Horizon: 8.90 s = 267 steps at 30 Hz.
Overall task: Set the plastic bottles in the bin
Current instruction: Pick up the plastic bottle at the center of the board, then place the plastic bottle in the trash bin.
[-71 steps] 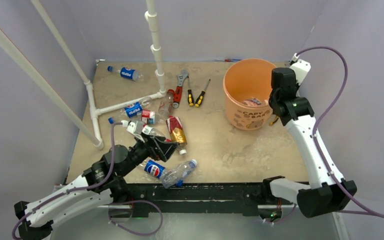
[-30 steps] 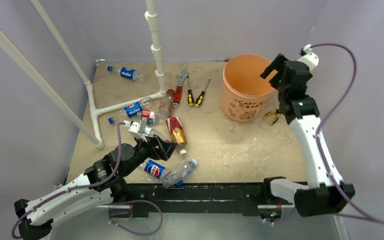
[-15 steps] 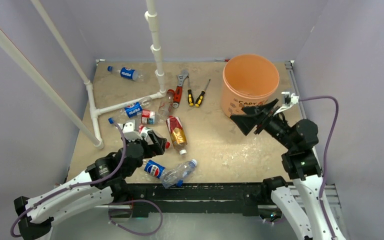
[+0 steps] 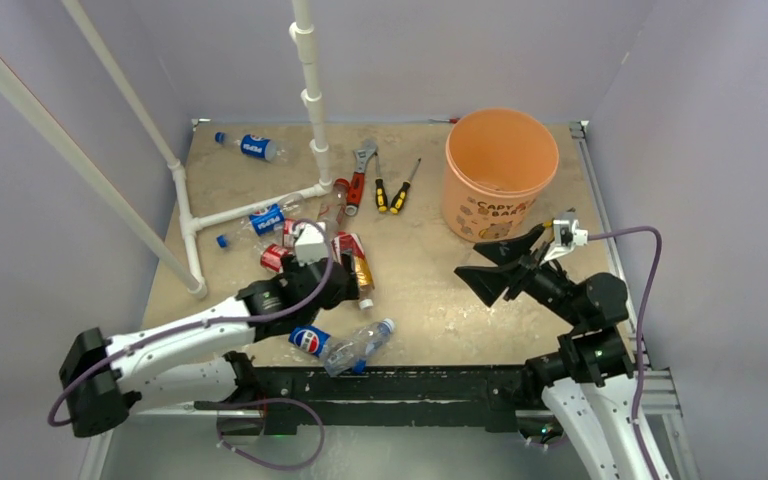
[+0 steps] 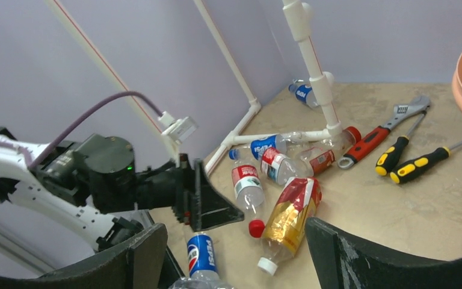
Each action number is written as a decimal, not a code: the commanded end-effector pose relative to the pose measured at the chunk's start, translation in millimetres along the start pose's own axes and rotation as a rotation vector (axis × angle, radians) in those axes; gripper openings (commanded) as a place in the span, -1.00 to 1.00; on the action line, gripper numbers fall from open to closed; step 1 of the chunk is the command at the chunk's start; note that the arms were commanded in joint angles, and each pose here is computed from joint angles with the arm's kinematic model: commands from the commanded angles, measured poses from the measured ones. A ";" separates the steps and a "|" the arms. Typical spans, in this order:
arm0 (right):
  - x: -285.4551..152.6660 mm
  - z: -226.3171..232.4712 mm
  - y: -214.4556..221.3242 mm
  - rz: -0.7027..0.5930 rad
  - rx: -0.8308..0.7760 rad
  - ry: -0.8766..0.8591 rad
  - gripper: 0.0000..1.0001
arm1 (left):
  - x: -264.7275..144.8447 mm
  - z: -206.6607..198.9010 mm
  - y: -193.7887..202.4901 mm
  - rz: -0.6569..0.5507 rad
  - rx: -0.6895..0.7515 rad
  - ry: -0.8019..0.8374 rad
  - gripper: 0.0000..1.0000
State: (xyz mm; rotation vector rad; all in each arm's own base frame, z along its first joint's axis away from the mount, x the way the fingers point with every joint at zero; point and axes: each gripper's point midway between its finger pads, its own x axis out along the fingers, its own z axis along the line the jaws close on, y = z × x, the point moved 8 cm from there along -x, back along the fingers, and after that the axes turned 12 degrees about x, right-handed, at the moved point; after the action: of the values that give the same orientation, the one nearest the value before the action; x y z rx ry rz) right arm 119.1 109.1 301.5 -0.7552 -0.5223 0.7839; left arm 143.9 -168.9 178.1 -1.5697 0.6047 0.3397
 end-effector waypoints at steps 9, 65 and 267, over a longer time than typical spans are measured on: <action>-6.3 8.4 -3.4 -0.031 -0.042 0.003 0.77 | 59.7 -54.7 -35.0 0.081 0.002 -0.242 0.99; 6.5 69.0 -54.1 -0.033 -0.098 -0.239 0.79 | 24.1 -22.9 -109.4 -0.004 -0.293 0.005 0.15; 90.8 135.9 -58.4 -0.171 -0.011 -0.156 0.74 | -93.8 -87.5 -107.0 -0.599 0.217 1.175 -0.35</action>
State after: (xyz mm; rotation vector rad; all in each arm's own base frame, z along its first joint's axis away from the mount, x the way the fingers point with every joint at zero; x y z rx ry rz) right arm 110.7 205.2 413.9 -0.6979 -0.6494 0.7071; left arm 119.5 -242.6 317.8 -1.5076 0.9655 -1.1262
